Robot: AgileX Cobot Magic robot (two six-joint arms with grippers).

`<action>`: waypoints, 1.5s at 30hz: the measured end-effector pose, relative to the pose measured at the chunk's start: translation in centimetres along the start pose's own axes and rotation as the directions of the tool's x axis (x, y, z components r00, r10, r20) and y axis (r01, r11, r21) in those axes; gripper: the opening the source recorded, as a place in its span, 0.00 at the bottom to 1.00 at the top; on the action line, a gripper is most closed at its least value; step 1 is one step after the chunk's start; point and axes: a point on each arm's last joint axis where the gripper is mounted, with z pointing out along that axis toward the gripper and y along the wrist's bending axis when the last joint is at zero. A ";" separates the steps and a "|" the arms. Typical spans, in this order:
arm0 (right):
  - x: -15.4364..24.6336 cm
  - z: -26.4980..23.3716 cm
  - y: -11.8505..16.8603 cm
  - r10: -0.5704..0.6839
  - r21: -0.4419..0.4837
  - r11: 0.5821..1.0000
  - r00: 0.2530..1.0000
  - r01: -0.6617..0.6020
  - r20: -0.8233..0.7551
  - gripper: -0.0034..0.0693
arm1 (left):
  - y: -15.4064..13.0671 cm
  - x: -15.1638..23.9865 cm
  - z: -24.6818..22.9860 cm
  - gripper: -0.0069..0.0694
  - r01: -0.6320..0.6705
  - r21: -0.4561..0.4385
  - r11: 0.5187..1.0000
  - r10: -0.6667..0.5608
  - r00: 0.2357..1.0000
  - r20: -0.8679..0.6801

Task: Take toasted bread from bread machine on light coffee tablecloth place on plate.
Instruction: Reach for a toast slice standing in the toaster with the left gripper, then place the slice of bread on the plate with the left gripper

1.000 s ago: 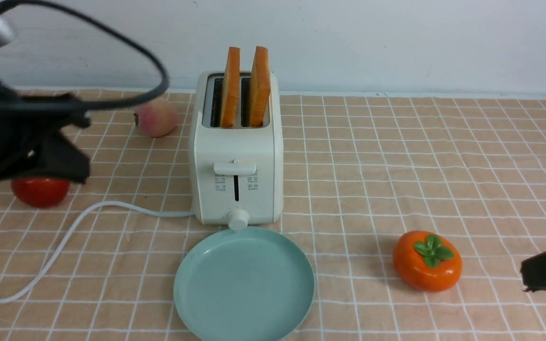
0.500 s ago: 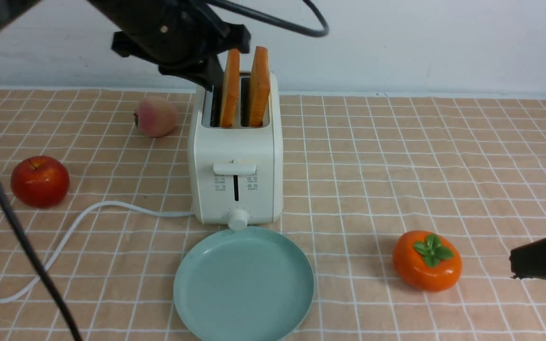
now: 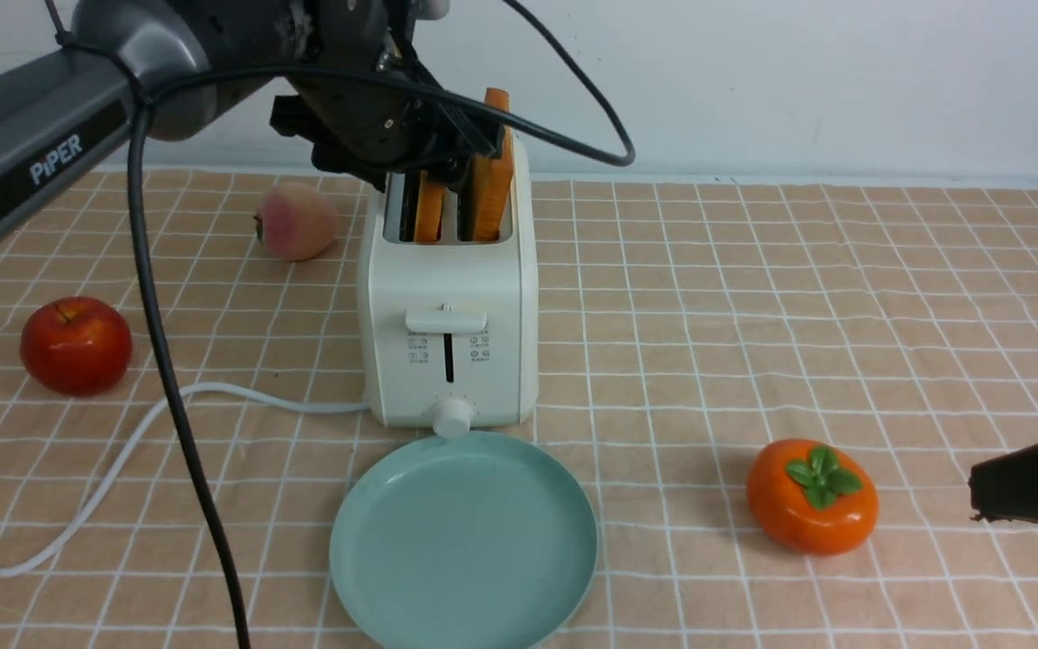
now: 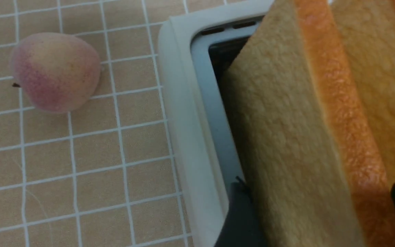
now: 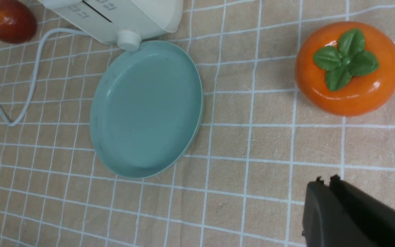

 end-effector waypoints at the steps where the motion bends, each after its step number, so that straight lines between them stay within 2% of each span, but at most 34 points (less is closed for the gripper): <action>1: 0.0 0.0 0.0 0.000 0.001 1.000 1.000 0.000 0.002 0.09 | 0.0 0.1 0.3 0.56 0.001 -0.003 1.000 -0.001 1.000 -0.010; 2: 0.0 0.0 0.0 0.000 0.001 1.000 1.000 0.000 0.002 0.10 | 0.0 0.1 0.3 0.48 0.002 -0.004 1.000 -0.002 1.000 -0.013; 3: 0.0 0.0 0.0 0.000 0.001 1.000 1.000 0.000 0.002 0.10 | 0.0 0.1 0.3 0.34 0.003 -0.007 1.000 -0.003 1.000 -0.019; 5: 0.0 0.0 0.0 0.000 0.001 1.000 1.000 0.000 0.002 0.10 | 0.1 -0.1 -0.2 0.19 0.004 -0.014 1.000 -0.004 1.000 -0.030; 10: 0.0 0.0 0.0 0.000 0.001 1.000 1.000 0.000 0.002 0.11 | 0.2 -1.4 -3.8 0.21 0.011 -0.015 1.000 -0.011 1.000 0.006; 11: 0.0 0.0 0.0 0.001 0.001 1.000 1.000 -0.001 0.002 0.11 | 0.4 -2.2 -6.6 0.21 0.007 -0.023 1.000 -0.006 0.999 0.043; 13: 0.0 0.0 0.0 0.001 0.001 1.000 1.000 -0.001 0.002 0.11 | 0.7 -2.5 -8.6 0.21 -0.004 -0.043 0.999 0.007 0.998 0.059; 14: 0.0 0.0 0.0 0.001 0.001 1.000 1.000 -0.001 0.002 0.12 | 1.5 -2.7 -13.4 0.21 -0.013 -0.088 0.996 0.021 0.996 0.092; 18: 0.0 0.0 0.0 0.000 0.001 1.000 1.000 0.000 0.002 0.13 | 2.7 -2.1 -19.5 0.21 0.018 -0.132 0.991 -0.002 0.993 0.120; 21: 0.0 0.0 0.0 -0.002 0.001 1.000 1.000 0.002 0.002 0.13 | 3.2 -0.8 -22.5 0.21 0.047 -0.116 0.992 -0.031 0.990 0.137; 23: 0.0 0.0 0.0 -0.002 0.002 1.000 1.000 0.002 0.004 0.14 | 3.3 1.3 -23.2 0.21 0.060 -0.070 0.996 -0.055 0.995 0.081; 28: 0.0 0.0 0.0 -0.002 0.002 1.000 1.000 0.002 0.006 0.15 | 2.9 7.4 -19.9 0.21 0.106 0.051 0.993 -0.101 0.991 -0.092; 30: 0.0 0.0 0.0 -0.002 0.002 1.000 1.000 0.002 0.006 0.15 | 2.1 10.9 -16.3 0.21 0.208 0.172 0.963 -0.186 0.973 -0.140; 33: -0.1 0.0 0.0 -0.002 0.003 1.000 1.000 0.002 0.008 0.15 | 1.5 14.2 -12.5 0.21 0.344 0.244 0.907 -0.297 0.932 -0.210; 35: -0.1 0.0 0.0 -0.002 0.003 1.000 1.000 0.002 0.008 0.16 | 1.4 16.6 -9.6 0.21 0.441 0.251 0.862 -0.375 0.887 -0.270; 37: -0.1 0.0 0.0 -0.002 0.003 1.000 1.000 0.002 0.009 0.16 | 1.4 17.9 -7.6 0.21 0.474 0.255 0.843 -0.402 0.869 -0.288; 45: -0.2 0.0 -0.1 -0.002 0.007 1.000 1.000 0.002 0.022 0.17 | 1.0 19.5 -2.9 0.21 0.455 0.266 0.850 -0.364 0.872 -0.327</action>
